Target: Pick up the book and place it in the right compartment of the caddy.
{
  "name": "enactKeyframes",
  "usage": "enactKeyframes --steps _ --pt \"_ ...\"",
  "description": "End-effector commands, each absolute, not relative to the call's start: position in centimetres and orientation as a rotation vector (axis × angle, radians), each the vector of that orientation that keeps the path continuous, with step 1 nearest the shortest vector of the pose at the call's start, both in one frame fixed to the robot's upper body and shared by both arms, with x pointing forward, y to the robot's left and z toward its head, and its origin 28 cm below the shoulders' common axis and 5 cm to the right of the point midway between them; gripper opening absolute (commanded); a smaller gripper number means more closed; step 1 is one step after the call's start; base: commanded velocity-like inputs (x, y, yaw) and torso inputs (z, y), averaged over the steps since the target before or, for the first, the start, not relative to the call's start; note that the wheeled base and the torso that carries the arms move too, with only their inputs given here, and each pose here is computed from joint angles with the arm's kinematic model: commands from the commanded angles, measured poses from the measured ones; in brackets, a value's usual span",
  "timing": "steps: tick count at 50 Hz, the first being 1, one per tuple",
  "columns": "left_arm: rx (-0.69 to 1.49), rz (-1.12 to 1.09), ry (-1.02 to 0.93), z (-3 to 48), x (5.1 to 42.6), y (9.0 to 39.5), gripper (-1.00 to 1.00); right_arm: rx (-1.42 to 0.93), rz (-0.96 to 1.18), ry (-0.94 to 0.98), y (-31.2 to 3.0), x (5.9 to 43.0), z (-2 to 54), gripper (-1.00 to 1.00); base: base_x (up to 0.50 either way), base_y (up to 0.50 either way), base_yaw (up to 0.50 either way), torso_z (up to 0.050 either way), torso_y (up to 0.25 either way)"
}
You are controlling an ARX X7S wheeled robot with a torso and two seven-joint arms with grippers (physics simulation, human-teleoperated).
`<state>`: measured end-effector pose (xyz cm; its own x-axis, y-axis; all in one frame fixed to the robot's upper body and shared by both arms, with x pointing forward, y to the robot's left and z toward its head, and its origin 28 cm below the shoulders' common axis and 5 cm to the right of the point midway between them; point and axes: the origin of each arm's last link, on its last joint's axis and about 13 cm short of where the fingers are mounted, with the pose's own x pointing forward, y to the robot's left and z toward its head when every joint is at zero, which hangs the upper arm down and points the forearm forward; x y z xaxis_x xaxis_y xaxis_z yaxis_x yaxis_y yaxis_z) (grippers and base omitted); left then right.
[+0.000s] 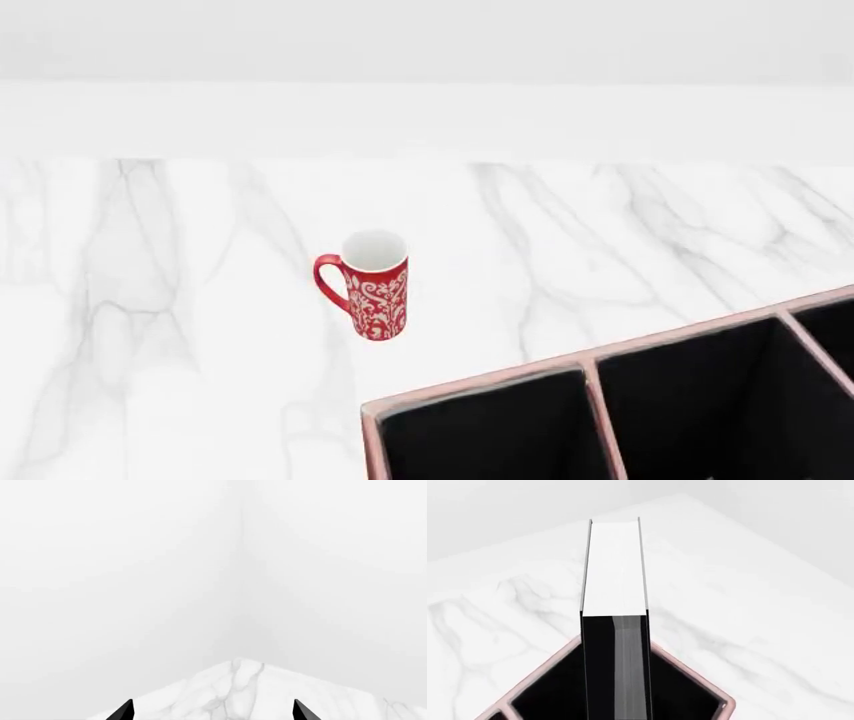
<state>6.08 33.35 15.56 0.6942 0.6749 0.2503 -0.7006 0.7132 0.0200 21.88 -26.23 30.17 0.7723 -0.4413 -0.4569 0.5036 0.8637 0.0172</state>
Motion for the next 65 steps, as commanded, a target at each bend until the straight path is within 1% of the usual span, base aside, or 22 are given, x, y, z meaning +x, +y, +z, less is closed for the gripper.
enactKeyframes --steps 1,17,32,36,37,59,65 --pt "0.118 0.767 -0.232 15.6 6.2 33.3 1.00 0.141 -0.521 0.467 -26.3 22.7 29.0 -1.00 0.00 0.00 0.00 0.000 0.000" --pt "0.122 0.764 -0.230 15.6 6.2 33.3 1.00 0.126 -0.515 0.523 -26.1 24.4 26.2 -1.00 0.00 0.00 0.00 0.000 0.002" --pt "0.123 0.756 -0.235 15.9 6.5 33.1 1.00 0.134 -0.491 0.530 -25.9 24.5 26.1 -1.00 0.00 0.00 0.00 0.001 0.001" --pt "0.122 0.756 -0.234 15.8 6.4 33.1 1.00 0.128 -0.457 0.552 -25.9 24.5 26.1 -1.00 0.00 0.00 0.00 0.000 0.000" --pt "0.122 0.757 -0.233 15.8 6.4 33.2 1.00 0.124 -0.462 0.545 -26.0 24.6 26.1 1.00 0.00 0.00 0.00 0.000 0.000" --pt "0.119 0.754 -0.232 15.8 6.3 33.2 1.00 0.117 -0.439 0.521 -25.8 25.0 26.1 1.00 0.00 0.00 0.00 0.000 0.000" --pt "0.121 0.743 -0.230 16.0 6.7 33.0 1.00 0.101 -0.431 0.485 -25.5 25.1 26.4 1.00 0.00 0.00 0.00 0.000 0.000"
